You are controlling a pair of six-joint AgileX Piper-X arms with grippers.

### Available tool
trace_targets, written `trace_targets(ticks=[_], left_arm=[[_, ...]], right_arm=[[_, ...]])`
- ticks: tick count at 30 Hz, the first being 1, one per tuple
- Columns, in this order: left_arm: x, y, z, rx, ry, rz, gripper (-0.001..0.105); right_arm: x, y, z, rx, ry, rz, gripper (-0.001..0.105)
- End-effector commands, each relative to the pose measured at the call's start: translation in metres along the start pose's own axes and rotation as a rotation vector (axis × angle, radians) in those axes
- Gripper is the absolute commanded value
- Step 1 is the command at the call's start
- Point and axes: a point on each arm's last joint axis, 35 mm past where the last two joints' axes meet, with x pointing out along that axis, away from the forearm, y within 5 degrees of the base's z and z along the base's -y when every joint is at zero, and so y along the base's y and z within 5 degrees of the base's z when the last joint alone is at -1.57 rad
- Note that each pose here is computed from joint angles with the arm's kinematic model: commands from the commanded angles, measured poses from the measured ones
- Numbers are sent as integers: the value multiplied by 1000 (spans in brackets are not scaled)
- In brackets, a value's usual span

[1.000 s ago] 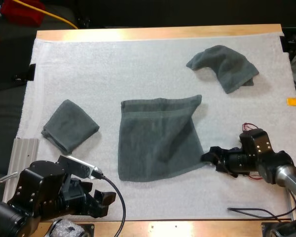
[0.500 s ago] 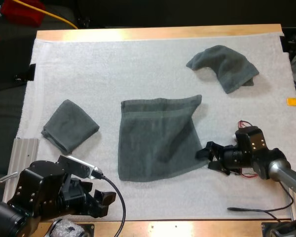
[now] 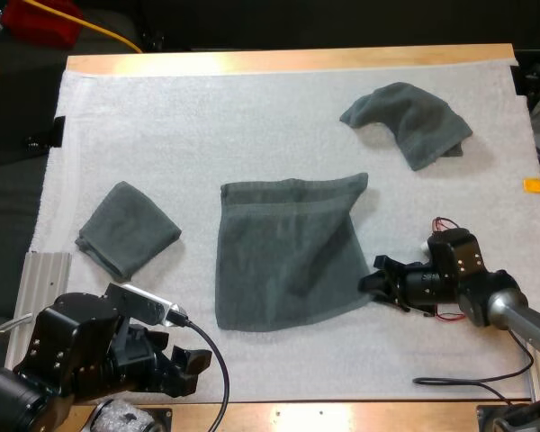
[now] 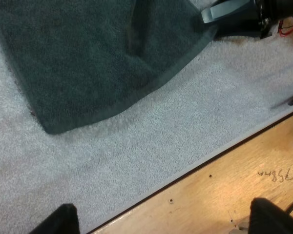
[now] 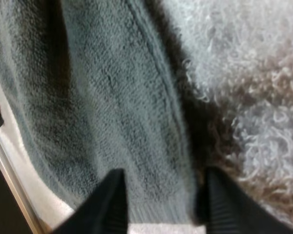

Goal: Pick towel from pile, fold and stack

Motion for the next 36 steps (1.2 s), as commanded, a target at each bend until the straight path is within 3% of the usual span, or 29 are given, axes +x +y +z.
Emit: trace_targets(ticks=[1,7,16,21,28,36], left_arm=[[-2,-1,-1,-3,-2,-10,68],[-2,-1,0,0,-7,-12,68],[-2,-6,11,42,-101,-41,67],[3,0,14,36,-159,72,67],[39,15,13,16,-115,95,67],[88,36,7,-70,-82,101,67]], right_arm=[[1,-3,-3,16,10,-13,23],[1,-4,-2,16,-4,-32,1],[0,-6,-5,-2,7,-75,1],[-5,-9,-12,-51,27,-152,1],[-8,-10,-16,-68,53,-175,1],[-8,-11,-18,-76,71,-185,1]])
